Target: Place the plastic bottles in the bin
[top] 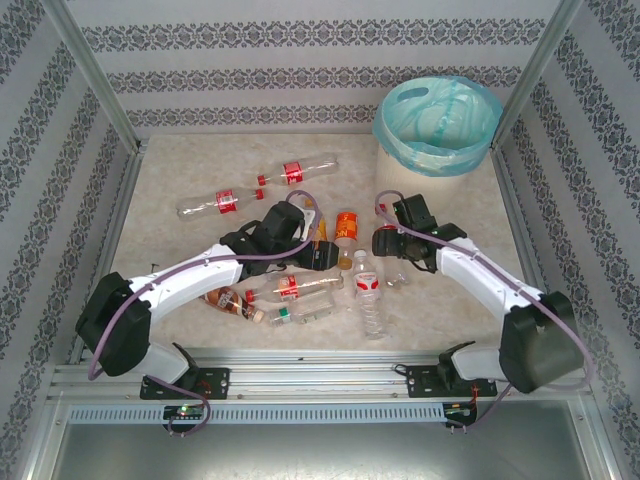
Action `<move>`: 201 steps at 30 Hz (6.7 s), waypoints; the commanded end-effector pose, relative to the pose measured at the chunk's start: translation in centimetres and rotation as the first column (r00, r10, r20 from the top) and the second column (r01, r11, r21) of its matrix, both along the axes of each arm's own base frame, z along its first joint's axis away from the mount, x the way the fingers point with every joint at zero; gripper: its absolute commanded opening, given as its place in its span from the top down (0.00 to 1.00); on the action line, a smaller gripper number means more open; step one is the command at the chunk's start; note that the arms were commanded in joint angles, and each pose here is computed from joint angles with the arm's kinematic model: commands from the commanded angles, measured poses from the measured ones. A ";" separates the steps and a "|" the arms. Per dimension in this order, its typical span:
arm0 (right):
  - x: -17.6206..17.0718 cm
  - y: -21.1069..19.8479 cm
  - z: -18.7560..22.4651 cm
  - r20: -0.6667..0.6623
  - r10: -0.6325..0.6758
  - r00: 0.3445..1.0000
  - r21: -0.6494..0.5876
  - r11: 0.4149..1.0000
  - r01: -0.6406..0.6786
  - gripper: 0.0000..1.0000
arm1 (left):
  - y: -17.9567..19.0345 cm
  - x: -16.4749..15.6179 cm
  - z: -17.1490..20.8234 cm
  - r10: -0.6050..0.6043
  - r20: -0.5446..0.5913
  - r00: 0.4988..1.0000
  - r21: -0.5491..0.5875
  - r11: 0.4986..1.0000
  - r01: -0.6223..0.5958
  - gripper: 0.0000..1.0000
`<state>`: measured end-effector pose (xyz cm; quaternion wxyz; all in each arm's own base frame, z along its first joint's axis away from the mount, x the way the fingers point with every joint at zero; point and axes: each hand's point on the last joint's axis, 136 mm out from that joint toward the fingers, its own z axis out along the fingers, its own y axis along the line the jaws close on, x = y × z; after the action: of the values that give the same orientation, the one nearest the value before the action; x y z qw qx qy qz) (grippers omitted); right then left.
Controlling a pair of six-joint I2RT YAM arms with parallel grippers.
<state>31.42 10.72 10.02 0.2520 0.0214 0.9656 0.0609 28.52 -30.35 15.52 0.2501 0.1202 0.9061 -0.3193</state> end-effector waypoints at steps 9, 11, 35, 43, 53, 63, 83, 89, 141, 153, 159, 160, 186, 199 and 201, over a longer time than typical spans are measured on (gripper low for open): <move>3.2 0.5 -4.4 -0.064 -0.013 0.998 -0.025 1.000 0.012 0.14 | 0.4 -0.6 1.7 0.001 0.030 1.000 0.007 1.000 -0.002 0.22; 3.4 0.4 -5.0 -0.074 -0.015 0.997 -0.034 0.999 0.012 0.14 | 0.5 -0.6 1.8 0.004 0.039 0.999 0.008 1.000 -0.004 0.22; 1.3 4.7 5.0 0.176 0.172 0.969 0.118 0.974 -0.194 0.43 | -0.3 -0.6 9.6 -0.086 0.365 0.927 -0.112 0.984 0.136 0.17; -1.3 10.0 13.3 0.415 0.297 0.860 0.282 0.857 -0.432 0.45 | -1.7 -4.4 13.5 -0.218 0.544 0.810 -0.218 0.895 0.388 0.11; -4.7 13.5 25.7 0.730 0.213 0.649 0.402 0.634 -0.660 0.46 | -2.0 -6.4 15.4 -0.184 0.608 0.772 -0.359 0.803 0.475 0.07; -8.0 16.3 29.4 0.807 0.231 0.544 0.394 0.475 -0.787 0.46 | -3.2 -8.3 18.3 -0.227 0.655 0.720 -0.438 0.663 0.607 0.06; -9.2 16.4 31.5 0.850 0.279 0.448 0.262 0.513 -0.817 0.02 | -2.2 -9.2 17.8 -0.278 0.702 0.656 -0.305 0.715 0.629 0.55; -9.7 17.4 31.7 0.788 0.442 0.429 0.196 0.480 -0.855 0.14 | -1.7 -10.6 15.5 -0.419 0.642 0.642 -0.196 0.720 0.666 0.55; 23.1 -6.4 32.3 0.833 -0.042 0.552 -0.047 0.988 0.145 0.54 | 1.1 -2.1 18.5 -0.056 0.670 0.741 -0.178 0.956 0.233 0.00; 26.4 -5.8 21.7 0.715 0.014 0.699 -0.081 0.995 0.063 0.48 | 0.0 -1.2 16.5 -0.070 0.637 0.767 -0.174 0.957 0.232 0.01; 27.1 -5.8 20.0 0.688 0.020 0.726 -0.081 0.995 0.050 0.47 | 0.0 -0.9 15.7 -0.071 0.625 0.777 -0.166 0.961 0.221 0.01; 27.2 -5.8 19.8 0.683 0.022 0.730 -0.083 0.995 0.048 0.47 | -0.1 -0.9 15.6 -0.073 0.623 0.779 -0.166 0.961 0.223 0.01; 26.6 -6.0 23.7 0.704 0.005 0.710 -0.060 0.997 0.053 0.22 | -0.4 -0.4 14.7 -0.082 0.591 0.802 -0.151 0.966 0.209 0.01; 22.6 -5.3 31.6 0.762 -0.031 0.646 0.002 0.999 0.046 0.19 | 0.7 -1.0 14.7 -0.097 0.531 0.842 -0.102 0.979 0.177 0.02; 21.5 -4.8 32.7 0.767 -0.034 0.640 0.013 0.999 0.037 0.19 | 1.0 -1.3 14.6 -0.105 0.503 0.858 -0.084 0.982 0.170 0.03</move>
<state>55.27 5.22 38.32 0.6147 0.0069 0.7879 0.0356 27.93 -30.13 29.30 0.4711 0.2569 0.7644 -0.3574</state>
